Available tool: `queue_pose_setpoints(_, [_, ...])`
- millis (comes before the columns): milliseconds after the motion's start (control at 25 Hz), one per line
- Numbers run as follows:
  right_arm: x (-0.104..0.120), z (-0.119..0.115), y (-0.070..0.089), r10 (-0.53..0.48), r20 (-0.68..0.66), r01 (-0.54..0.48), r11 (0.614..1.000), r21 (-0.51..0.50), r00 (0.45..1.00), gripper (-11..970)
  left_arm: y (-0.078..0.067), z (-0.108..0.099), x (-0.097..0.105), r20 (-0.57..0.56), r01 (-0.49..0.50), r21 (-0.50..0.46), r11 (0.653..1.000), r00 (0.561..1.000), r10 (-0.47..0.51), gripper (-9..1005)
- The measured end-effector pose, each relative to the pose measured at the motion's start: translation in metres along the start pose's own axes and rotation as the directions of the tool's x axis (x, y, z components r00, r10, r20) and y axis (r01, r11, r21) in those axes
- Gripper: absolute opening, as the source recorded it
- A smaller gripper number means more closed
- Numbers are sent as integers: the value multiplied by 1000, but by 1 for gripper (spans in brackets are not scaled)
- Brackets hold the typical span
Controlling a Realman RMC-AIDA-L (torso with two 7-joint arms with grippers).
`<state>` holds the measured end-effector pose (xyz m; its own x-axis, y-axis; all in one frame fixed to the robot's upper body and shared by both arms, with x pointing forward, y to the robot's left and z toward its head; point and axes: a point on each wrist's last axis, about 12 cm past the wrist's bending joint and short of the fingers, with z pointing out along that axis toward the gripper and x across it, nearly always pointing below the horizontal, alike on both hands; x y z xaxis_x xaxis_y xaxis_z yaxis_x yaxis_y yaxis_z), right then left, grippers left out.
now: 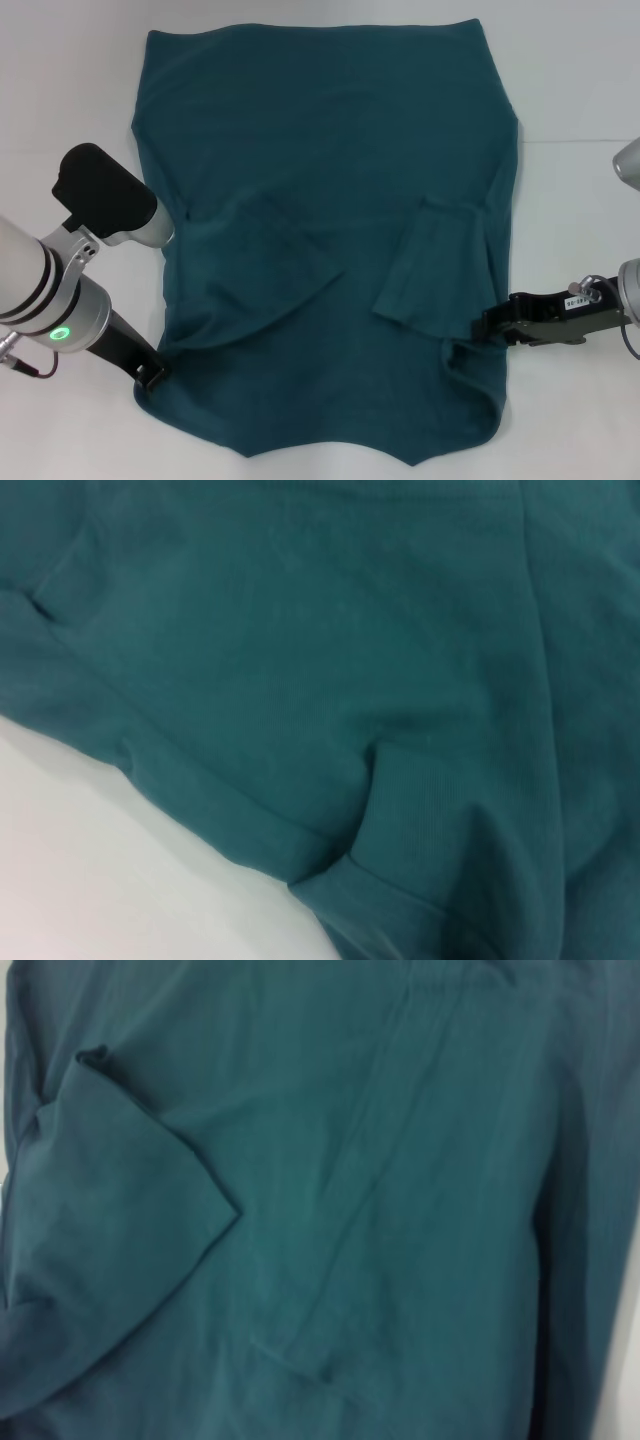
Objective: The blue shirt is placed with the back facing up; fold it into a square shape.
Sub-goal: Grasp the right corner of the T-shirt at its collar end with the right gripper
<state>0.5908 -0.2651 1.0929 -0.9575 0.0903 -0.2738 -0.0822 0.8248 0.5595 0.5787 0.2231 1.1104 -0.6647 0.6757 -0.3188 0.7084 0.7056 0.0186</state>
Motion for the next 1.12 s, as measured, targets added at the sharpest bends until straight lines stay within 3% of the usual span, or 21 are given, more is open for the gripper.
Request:
queue_pose_setpoints(360, [-1, 3, -2, -11, 29, 12, 1000, -9, 1000, 377, 0, 0, 0, -1, 0, 1, 1000, 1000, 0, 49])
queue_pose_setpoints(680, [-2, 4, 0, -42, 42, 43, 999, -23, 998, 197, 1, 0, 0, -1, 0, -1, 1000, 1000, 0, 48])
queue_pose_setpoints(1120, [1, 9, 4, -118, 23, 119, 992, -30, 993, 75, 1, 0, 1, 1, -3, -2, 1000, 1000, 3, 48])
